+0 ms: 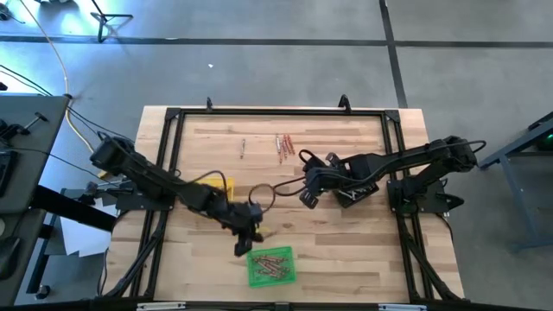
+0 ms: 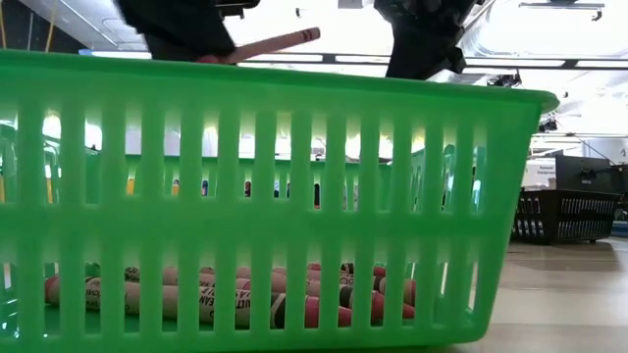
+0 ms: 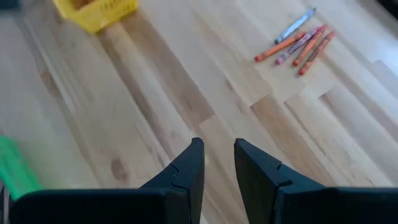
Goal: Sort crayons
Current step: Put the left pink crayon into the green bin
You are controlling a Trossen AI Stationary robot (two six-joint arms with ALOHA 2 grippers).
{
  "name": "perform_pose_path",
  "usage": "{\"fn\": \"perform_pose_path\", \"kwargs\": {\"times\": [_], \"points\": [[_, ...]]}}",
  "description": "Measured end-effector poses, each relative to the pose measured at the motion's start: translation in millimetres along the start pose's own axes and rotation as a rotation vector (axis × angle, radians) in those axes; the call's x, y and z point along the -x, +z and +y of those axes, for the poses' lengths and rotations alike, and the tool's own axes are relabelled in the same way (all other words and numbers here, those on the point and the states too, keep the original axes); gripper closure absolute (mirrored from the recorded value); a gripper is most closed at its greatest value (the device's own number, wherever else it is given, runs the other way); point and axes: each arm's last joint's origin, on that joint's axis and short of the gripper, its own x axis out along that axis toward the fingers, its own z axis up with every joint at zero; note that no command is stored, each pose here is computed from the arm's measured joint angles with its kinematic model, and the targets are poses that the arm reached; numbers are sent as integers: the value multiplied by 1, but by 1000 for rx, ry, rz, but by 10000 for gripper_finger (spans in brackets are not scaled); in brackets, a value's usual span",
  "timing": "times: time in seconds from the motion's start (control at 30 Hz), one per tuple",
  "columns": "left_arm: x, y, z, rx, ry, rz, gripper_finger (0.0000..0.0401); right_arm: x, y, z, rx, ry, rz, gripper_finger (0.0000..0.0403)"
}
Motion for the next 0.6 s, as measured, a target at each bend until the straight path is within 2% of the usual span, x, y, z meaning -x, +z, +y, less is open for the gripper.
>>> {"fn": "perform_pose_path", "kwargs": {"times": [0.1,0.33,0.47,0.6], "points": [[-12,-7,-7,-27,-65,31,401,0,1,0,-49,-24,-25,320],[-11,-20,-27,-109,-156,66,401,1,3,-1,-250,-66,-90,320],[-11,-27,-31,-163,-136,73,401,2,1,2,-296,-59,-99,320],[-21,-25,-29,-140,-81,-1,401,4,-3,7,-305,-47,-95,320]]}}
